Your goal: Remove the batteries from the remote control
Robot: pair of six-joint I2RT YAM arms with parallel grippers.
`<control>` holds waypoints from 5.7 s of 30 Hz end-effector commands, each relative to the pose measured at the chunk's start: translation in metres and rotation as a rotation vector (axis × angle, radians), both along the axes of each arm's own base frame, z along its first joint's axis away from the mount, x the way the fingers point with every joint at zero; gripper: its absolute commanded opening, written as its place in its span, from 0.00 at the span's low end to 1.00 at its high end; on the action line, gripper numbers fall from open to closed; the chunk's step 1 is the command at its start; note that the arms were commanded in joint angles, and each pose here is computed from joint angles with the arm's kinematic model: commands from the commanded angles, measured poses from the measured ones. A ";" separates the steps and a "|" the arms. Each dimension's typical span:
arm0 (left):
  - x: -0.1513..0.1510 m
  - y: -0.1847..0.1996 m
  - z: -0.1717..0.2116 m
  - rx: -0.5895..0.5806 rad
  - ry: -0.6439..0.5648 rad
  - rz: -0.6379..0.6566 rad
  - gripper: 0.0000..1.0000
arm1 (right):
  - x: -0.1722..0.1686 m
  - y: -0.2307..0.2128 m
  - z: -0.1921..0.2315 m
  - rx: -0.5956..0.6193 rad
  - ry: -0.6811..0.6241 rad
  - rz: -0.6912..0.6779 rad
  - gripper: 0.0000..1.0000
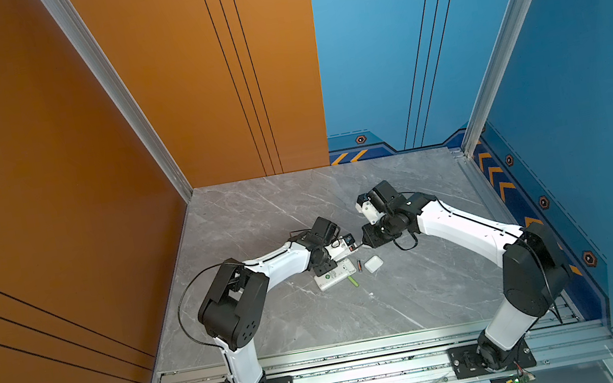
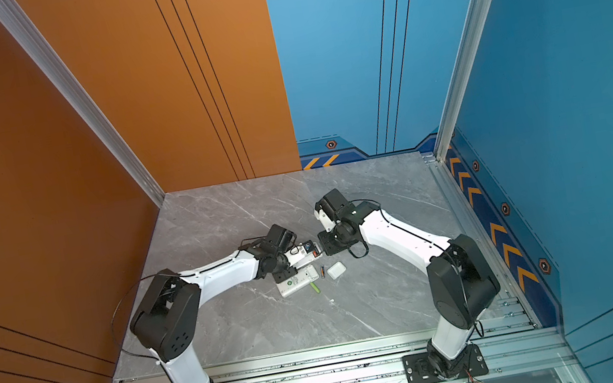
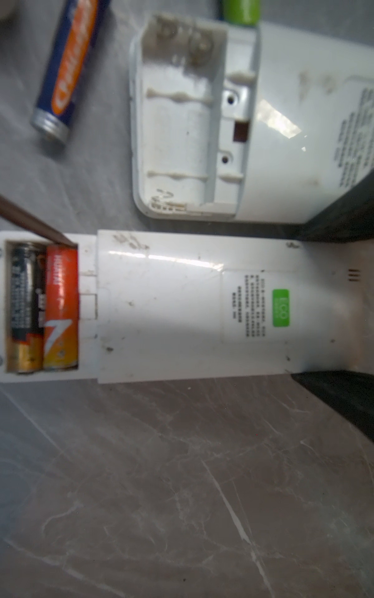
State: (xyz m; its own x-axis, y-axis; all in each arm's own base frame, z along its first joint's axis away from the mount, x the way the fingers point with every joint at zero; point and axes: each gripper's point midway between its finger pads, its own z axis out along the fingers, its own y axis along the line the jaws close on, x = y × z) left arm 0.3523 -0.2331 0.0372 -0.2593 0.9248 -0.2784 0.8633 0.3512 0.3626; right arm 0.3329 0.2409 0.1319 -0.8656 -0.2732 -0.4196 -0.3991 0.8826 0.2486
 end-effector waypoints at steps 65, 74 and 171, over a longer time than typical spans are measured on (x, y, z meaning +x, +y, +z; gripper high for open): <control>-0.035 -0.018 -0.013 -0.129 0.372 -0.060 0.08 | -0.016 0.010 -0.026 0.128 -0.771 -0.237 0.00; -0.032 -0.014 -0.016 -0.110 0.363 -0.036 0.08 | -0.011 0.010 -0.014 0.146 -0.801 -0.252 0.00; 0.003 0.001 0.033 -0.152 0.092 0.152 0.99 | 0.279 -0.167 -0.087 0.446 -0.275 -0.792 0.00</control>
